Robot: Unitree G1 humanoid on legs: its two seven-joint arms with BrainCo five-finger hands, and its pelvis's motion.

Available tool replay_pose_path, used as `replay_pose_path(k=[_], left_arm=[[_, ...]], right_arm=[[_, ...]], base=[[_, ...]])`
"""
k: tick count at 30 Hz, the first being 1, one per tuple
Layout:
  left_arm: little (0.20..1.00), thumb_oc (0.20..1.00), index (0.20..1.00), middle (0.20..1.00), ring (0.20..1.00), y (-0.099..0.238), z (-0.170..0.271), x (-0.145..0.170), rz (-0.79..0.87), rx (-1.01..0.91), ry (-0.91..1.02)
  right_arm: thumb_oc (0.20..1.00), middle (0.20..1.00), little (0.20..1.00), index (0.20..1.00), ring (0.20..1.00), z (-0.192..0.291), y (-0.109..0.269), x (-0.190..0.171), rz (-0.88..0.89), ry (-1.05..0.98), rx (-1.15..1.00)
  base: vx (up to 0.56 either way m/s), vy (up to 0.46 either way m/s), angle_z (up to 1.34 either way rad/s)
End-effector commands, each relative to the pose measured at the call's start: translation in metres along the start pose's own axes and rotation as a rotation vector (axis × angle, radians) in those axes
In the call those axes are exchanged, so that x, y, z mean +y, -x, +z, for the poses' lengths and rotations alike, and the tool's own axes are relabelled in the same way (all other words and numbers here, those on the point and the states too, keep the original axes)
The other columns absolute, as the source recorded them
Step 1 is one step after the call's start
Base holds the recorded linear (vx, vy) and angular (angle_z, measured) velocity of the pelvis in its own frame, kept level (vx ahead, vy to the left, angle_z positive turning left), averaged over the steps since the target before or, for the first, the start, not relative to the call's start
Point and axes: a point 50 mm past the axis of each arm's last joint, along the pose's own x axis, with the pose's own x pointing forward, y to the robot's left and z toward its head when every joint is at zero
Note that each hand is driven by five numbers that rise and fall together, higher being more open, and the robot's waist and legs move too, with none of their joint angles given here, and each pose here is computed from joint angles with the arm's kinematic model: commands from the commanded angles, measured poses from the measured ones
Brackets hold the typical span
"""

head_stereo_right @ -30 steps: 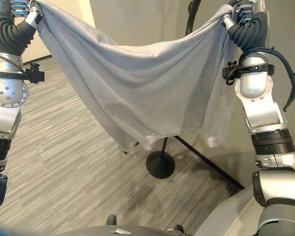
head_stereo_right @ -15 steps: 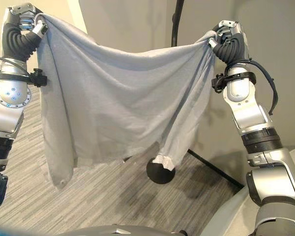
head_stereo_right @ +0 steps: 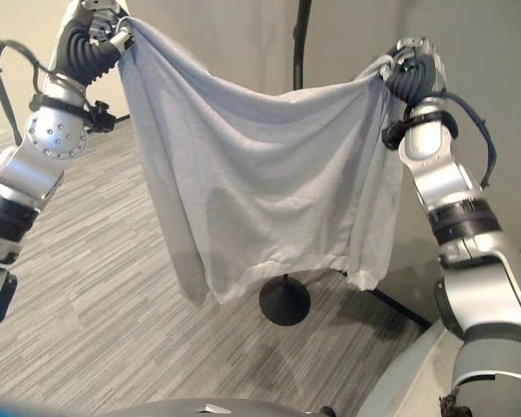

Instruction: Hang the clothes on the sofa on the clothes rack.

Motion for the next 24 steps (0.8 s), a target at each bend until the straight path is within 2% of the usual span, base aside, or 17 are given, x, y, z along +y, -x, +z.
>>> replay_pose_path(k=[1, 10, 14, 24], left_arm=[[0.200, 0.200, 0.200, 0.200, 0.200, -0.034, 0.022, 0.048, 0.159, -0.055, -0.018], [0.200, 0.200, 0.200, 0.200, 0.200, -0.049, 0.032, 0.046, 0.164, -0.064, -0.034], [0.200, 0.200, 0.200, 0.200, 0.200, -0.063, 0.035, 0.042, 0.153, -0.031, -0.070], [0.200, 0.200, 0.200, 0.200, 0.200, -0.083, 0.045, 0.075, 0.276, 0.015, -0.113]], right_arm=[[0.200, 0.200, 0.200, 0.200, 0.200, 0.046, -0.029, -0.045, -0.163, -0.042, -0.130], [0.200, 0.200, 0.200, 0.200, 0.200, 0.049, -0.039, -0.058, -0.232, -0.032, -0.097], [0.200, 0.200, 0.200, 0.200, 0.200, 0.066, -0.051, -0.066, -0.268, -0.036, -0.096], [0.200, 0.200, 0.200, 0.200, 0.200, 0.104, -0.069, -0.099, -0.368, -0.101, -0.108]], base=[[0.03, 0.000, -0.11], [0.06, -0.005, -0.14], [0.00, -0.011, -0.06], [0.04, -0.032, -0.07]])
